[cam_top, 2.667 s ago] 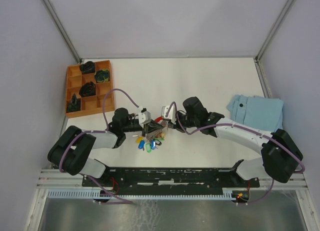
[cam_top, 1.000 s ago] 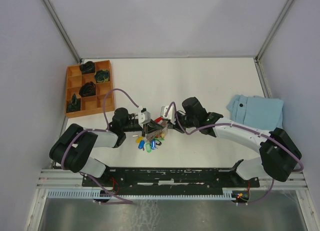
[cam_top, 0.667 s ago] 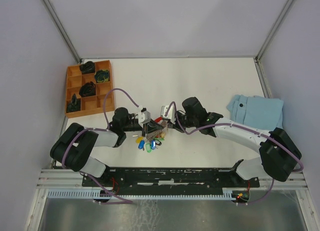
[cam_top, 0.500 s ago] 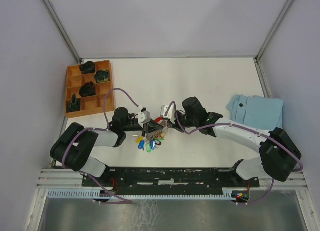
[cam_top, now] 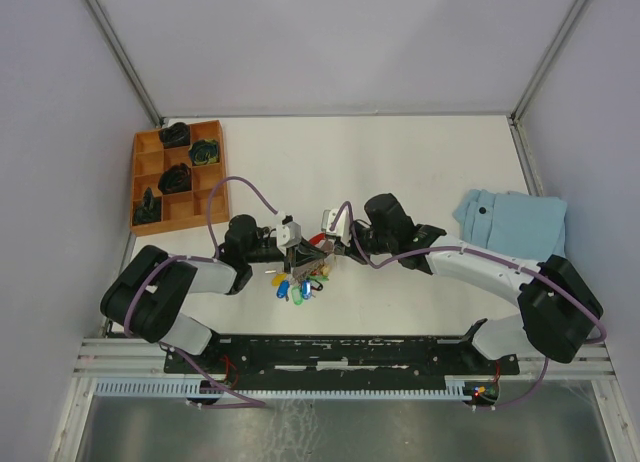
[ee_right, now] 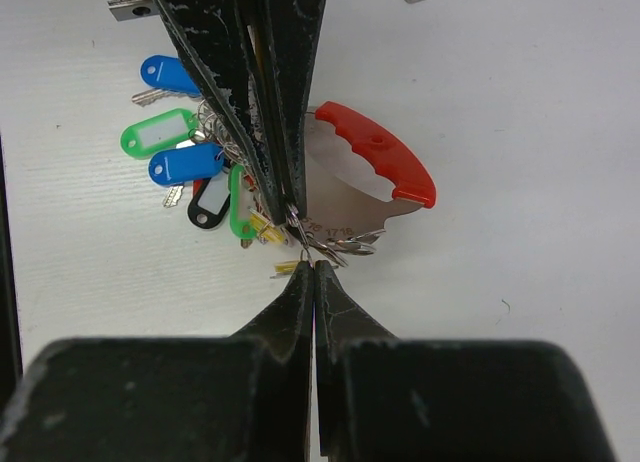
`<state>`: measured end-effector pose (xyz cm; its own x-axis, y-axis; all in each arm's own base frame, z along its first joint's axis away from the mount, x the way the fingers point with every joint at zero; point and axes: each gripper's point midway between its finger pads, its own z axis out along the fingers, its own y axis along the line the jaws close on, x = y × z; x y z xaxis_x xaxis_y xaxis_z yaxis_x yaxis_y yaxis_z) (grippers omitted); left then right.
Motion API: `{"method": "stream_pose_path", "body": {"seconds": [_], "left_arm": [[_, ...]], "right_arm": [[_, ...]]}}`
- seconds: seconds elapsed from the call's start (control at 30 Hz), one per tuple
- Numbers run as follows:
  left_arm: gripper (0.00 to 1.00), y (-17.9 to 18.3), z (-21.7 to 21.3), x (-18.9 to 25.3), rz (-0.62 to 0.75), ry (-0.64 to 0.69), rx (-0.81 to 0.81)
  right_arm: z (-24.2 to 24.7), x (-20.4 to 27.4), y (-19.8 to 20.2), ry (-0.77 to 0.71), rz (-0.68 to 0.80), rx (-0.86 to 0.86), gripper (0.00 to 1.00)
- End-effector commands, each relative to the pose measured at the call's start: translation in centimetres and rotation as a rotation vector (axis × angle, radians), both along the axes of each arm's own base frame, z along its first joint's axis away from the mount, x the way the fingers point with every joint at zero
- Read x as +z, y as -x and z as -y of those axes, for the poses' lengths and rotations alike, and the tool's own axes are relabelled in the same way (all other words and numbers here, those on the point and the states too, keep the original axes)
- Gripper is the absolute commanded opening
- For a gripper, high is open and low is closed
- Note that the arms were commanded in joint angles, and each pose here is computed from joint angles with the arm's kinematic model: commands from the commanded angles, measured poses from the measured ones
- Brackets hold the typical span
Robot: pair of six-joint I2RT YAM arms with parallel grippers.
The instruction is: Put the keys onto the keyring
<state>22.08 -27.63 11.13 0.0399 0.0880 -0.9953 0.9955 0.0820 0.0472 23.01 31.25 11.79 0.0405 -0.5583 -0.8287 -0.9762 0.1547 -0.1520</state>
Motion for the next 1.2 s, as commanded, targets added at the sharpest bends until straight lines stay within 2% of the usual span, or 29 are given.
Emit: {"method": "stream_pose_path", "body": {"seconds": [0.0, 0.37, 0.77, 1.07, 1.17], "left_arm": [[0.03, 0.4, 1.1, 2.5, 0.053, 0.062, -0.066], [0.03, 0.2, 1.1, 2.5, 0.046, 0.066, -0.05], [0.03, -1.2, 0.7, 1.6, 0.06, -0.013, 0.054], [0.03, -0.7, 1.2, 1.6, 0.057, -0.023, 0.021], [0.03, -0.7, 1.1, 1.7, 0.065, -0.025, 0.025]], "right_arm": [[-3.4, 4.0, 0.0, -0.174, 0.072, 0.086, 0.01], [-3.8, 4.5, 0.1, -0.204, 0.082, 0.095, 0.01], [-3.4, 5.4, 0.4, -0.187, 0.087, 0.104, 0.01], [-4.0, 4.8, 0.3, -0.16, 0.046, 0.126, 0.02], [-4.2, 4.9, 0.3, -0.151, 0.033, 0.136, 0.06]]}}
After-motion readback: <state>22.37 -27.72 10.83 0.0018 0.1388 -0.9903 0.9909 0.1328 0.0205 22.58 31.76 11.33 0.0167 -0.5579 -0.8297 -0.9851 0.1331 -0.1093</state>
